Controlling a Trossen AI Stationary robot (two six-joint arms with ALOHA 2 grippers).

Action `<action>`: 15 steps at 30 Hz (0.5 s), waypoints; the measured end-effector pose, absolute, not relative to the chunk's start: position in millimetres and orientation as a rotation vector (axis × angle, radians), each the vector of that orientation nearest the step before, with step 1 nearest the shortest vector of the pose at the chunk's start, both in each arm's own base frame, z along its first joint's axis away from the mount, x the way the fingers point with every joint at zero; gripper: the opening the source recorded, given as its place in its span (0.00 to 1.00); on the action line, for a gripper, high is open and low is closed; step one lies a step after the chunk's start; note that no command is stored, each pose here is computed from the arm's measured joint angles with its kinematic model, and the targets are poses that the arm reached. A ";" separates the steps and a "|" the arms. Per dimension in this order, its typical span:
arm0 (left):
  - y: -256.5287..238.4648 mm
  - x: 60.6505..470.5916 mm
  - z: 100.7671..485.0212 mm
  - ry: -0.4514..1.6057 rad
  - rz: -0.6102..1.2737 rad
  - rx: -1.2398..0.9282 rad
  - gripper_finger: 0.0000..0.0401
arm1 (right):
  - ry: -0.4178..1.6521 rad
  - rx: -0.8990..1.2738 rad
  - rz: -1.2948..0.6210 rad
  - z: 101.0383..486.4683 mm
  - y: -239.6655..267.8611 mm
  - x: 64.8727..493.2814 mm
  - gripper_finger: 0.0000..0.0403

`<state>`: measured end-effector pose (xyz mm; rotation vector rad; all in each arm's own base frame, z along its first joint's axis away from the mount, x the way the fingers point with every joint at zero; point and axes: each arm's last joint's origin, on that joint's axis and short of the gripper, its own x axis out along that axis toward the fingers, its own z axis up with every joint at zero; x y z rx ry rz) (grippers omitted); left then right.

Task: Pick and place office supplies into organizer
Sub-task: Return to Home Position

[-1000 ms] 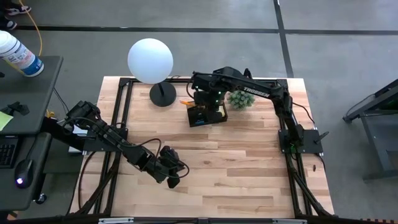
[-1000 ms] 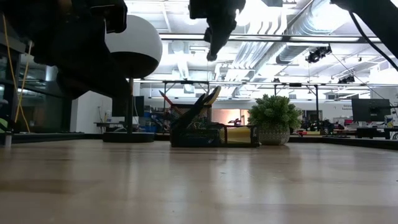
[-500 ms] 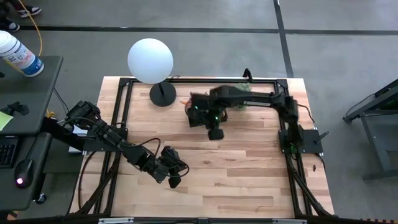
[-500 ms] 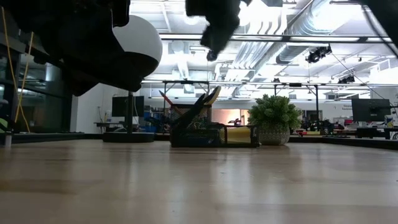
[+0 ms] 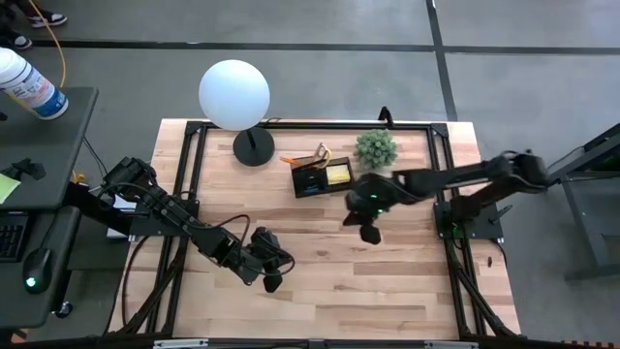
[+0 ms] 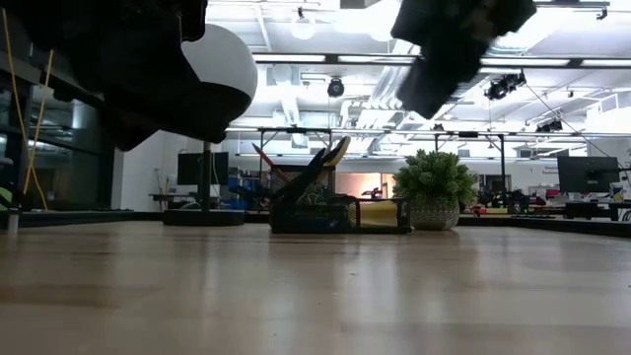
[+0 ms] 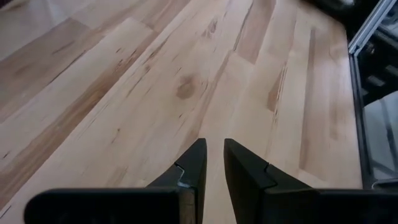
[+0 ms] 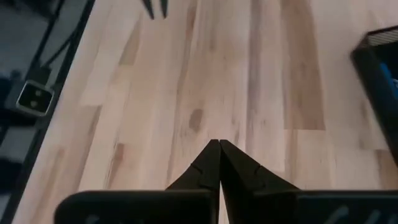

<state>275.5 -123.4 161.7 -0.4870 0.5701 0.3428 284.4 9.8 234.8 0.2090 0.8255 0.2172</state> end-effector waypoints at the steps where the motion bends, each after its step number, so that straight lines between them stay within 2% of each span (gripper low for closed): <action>1: -122.7 276.4 162.4 0.559 0.346 -0.491 0.12 | 0.794 0.221 0.201 231.1 11.1 276.5 0.00; 7: -112.5 291.5 175.2 0.416 0.317 -0.556 0.12 | 0.585 0.323 0.179 203.5 10.4 232.7 0.00; 15: -79.5 314.2 200.9 0.165 0.285 -0.512 0.12 | 0.416 0.409 0.217 177.4 6.8 193.1 0.00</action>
